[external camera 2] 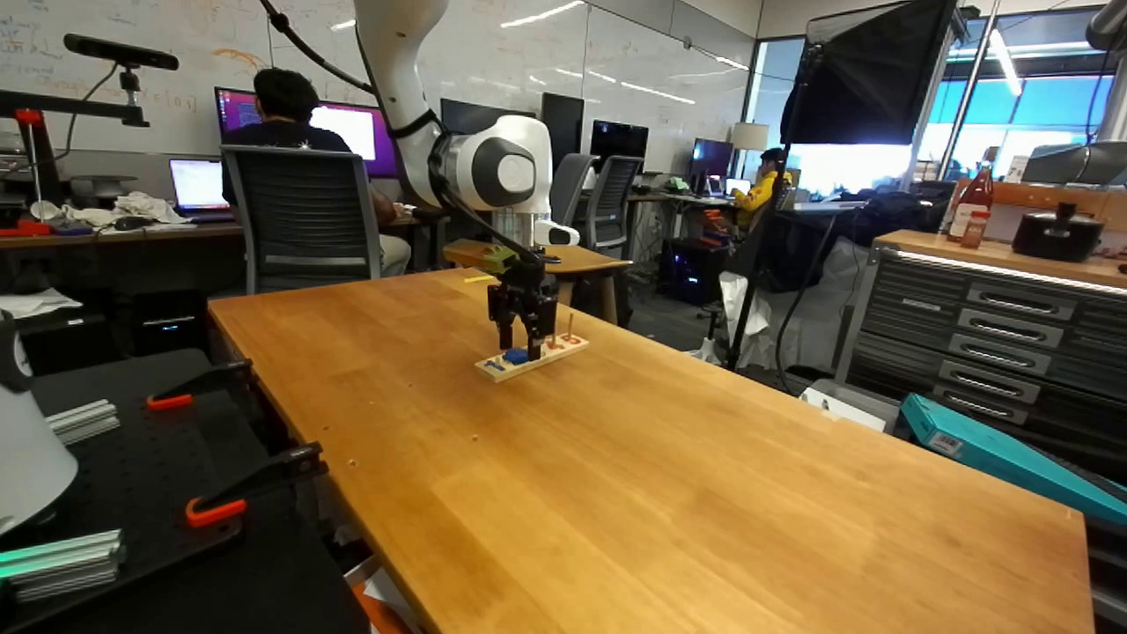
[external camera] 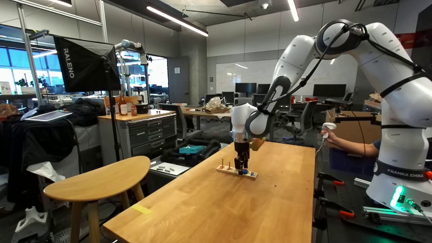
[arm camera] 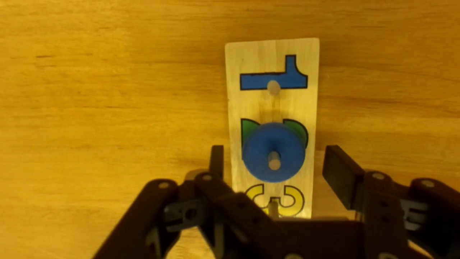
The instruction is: Remove the disc from the wooden rack and put it on the table
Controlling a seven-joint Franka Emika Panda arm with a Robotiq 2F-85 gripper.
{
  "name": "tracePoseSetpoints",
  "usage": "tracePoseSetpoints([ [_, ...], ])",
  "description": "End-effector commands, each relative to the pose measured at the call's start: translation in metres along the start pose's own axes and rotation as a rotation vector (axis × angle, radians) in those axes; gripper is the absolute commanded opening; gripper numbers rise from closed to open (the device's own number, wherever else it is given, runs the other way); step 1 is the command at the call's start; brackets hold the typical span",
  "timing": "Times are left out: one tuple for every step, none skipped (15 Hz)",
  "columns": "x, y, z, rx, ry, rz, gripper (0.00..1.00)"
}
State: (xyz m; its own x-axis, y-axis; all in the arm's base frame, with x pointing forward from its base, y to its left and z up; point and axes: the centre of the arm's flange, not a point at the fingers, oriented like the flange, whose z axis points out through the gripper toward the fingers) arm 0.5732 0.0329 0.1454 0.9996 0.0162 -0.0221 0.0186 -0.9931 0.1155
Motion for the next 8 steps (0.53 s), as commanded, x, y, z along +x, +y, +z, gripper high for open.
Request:
tracePoseSetpoints([
  [0.009,-0.001,0.002,0.001,0.004,0.026,0.42],
  [0.009,-0.001,0.001,0.002,0.002,0.030,0.34],
  [0.009,0.000,0.000,0.004,0.001,0.032,0.27],
  [0.009,0.001,-0.001,0.005,0.000,0.035,0.26],
  [0.010,0.002,-0.002,0.006,-0.004,0.040,0.26],
  [0.011,0.003,-0.005,0.010,-0.008,0.046,0.26],
  [0.012,0.004,-0.010,0.012,-0.007,0.051,0.25],
  [0.013,0.004,-0.017,0.014,-0.004,0.054,0.18],
])
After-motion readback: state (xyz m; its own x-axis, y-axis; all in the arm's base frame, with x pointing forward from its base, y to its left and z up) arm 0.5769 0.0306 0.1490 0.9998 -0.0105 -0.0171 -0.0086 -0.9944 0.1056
